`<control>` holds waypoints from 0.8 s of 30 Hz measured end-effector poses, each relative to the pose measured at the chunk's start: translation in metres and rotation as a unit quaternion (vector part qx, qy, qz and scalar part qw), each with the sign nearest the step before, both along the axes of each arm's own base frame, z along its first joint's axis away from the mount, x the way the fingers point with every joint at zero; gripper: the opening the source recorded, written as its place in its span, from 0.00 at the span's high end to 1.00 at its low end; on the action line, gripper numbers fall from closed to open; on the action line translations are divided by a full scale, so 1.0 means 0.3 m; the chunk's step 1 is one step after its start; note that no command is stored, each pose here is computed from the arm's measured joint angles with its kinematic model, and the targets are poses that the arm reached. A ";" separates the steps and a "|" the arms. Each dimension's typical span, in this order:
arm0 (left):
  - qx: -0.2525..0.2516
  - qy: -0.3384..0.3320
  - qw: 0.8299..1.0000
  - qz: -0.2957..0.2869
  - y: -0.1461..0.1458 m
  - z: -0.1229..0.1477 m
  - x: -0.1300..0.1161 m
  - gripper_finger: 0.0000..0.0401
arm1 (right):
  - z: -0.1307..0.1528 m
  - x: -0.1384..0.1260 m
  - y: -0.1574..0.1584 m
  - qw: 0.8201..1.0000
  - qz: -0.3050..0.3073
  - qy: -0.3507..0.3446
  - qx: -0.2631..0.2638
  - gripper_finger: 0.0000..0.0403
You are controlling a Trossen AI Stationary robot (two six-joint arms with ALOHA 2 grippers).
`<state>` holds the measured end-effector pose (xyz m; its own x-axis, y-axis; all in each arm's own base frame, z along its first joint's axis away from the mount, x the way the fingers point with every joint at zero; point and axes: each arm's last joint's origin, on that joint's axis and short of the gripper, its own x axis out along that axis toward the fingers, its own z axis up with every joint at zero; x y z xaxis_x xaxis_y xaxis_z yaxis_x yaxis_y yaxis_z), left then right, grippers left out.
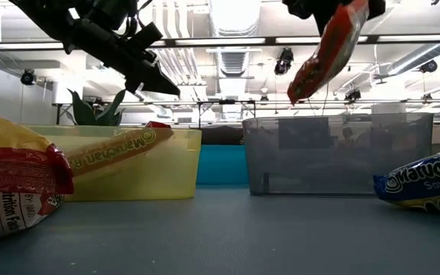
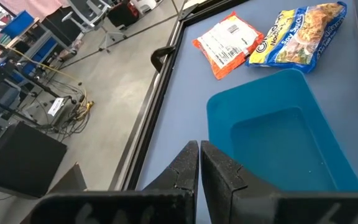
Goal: Sort Maruchan noodles
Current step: Put the orange noodle pack into the black bin
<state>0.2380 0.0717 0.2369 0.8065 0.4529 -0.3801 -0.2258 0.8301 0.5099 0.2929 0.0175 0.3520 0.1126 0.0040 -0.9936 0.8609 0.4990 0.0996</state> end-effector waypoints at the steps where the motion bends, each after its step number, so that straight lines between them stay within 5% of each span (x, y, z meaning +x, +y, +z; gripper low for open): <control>1: 0.000 0.000 1.000 0.000 0.000 -0.001 0.000 1.00 | -0.002 0.007 0.008 1.000 0.004 0.010 0.006 0.98; 5: -0.001 0.000 1.000 0.000 0.000 -0.001 0.000 1.00 | -0.030 0.043 0.037 0.997 0.076 0.023 0.003 0.98; 11: -0.002 0.002 1.000 0.000 0.000 -0.002 -0.001 1.00 | -0.091 0.084 0.068 0.981 0.162 0.058 -0.086 0.98; 18: -0.003 0.004 1.000 0.000 -0.001 -0.005 -0.002 1.00 | -0.109 0.107 0.109 0.935 0.310 0.064 -0.163 0.98; 24: -0.007 0.003 1.000 0.002 -0.001 -0.007 -0.002 1.00 | -0.102 0.107 0.089 0.951 0.240 0.056 -0.186 0.98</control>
<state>0.2373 0.0715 0.2348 0.8026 0.4506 -0.3909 -0.2259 0.8361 0.4999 0.3248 0.0441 0.3215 0.0801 -0.3256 -0.9421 0.5195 0.8203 -0.2393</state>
